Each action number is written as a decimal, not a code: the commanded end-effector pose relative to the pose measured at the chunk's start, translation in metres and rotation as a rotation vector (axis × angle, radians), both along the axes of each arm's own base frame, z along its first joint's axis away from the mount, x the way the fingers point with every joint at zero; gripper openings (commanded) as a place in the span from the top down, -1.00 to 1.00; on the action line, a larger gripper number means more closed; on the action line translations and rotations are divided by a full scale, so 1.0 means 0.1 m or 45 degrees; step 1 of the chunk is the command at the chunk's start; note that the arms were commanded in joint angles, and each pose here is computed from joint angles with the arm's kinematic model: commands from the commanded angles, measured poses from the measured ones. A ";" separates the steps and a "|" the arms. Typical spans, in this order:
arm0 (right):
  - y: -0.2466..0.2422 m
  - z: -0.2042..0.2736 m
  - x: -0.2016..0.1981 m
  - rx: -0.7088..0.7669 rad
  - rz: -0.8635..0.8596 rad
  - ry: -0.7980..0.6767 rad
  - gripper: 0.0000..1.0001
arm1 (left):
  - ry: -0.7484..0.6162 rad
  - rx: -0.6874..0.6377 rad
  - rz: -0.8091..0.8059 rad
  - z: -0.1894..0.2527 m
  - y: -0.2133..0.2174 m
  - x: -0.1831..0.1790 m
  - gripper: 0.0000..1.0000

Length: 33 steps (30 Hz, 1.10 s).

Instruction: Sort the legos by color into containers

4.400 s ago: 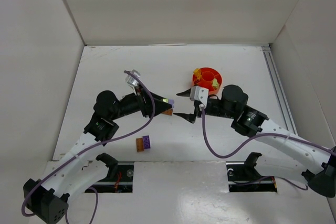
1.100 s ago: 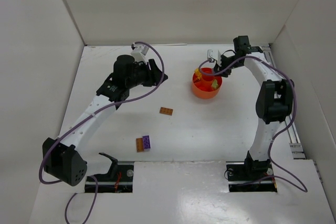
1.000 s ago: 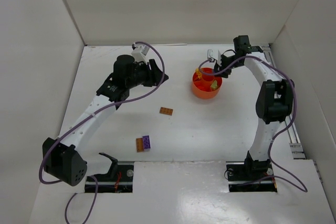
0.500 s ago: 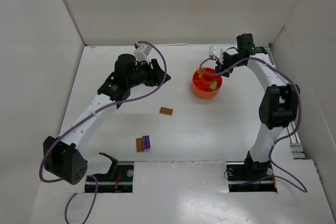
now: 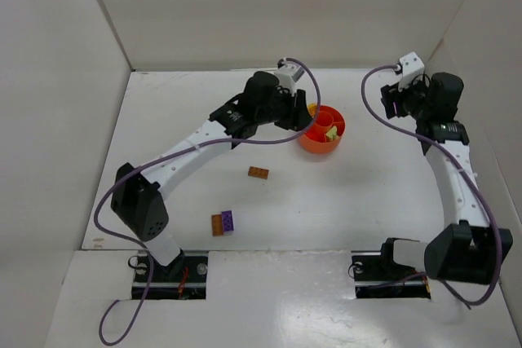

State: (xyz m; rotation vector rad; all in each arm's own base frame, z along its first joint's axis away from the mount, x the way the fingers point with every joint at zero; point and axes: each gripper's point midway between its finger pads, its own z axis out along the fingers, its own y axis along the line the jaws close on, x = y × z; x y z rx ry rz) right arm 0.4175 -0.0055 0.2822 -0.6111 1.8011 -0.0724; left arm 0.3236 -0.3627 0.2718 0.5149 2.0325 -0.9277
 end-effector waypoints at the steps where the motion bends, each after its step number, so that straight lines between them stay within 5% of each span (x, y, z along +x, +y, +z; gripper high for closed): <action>1: -0.10 0.31 -0.22 0.233 -0.261 -0.103 -0.36 | -0.090 0.020 -0.005 0.15 -0.22 0.15 1.00; 4: -0.29 0.23 -0.44 0.286 -0.460 -0.069 -0.42 | -0.148 0.093 0.033 0.22 -0.46 0.23 1.00; 5: -0.31 0.23 -0.53 0.330 -0.509 -0.067 -0.42 | -0.096 0.194 0.040 -0.08 -0.55 0.28 1.00; 12: -0.39 -0.02 -0.74 0.349 -0.616 0.048 -0.45 | -0.128 0.278 0.096 -0.24 -1.05 0.59 1.00; 20: -0.41 -0.16 -0.78 0.346 -0.649 0.095 -0.45 | -0.143 0.335 0.186 -0.59 -1.22 0.91 1.00; 33: -0.42 -0.23 -0.75 0.343 -0.652 0.117 -0.45 | -0.208 0.471 0.230 -0.89 -1.29 0.87 0.98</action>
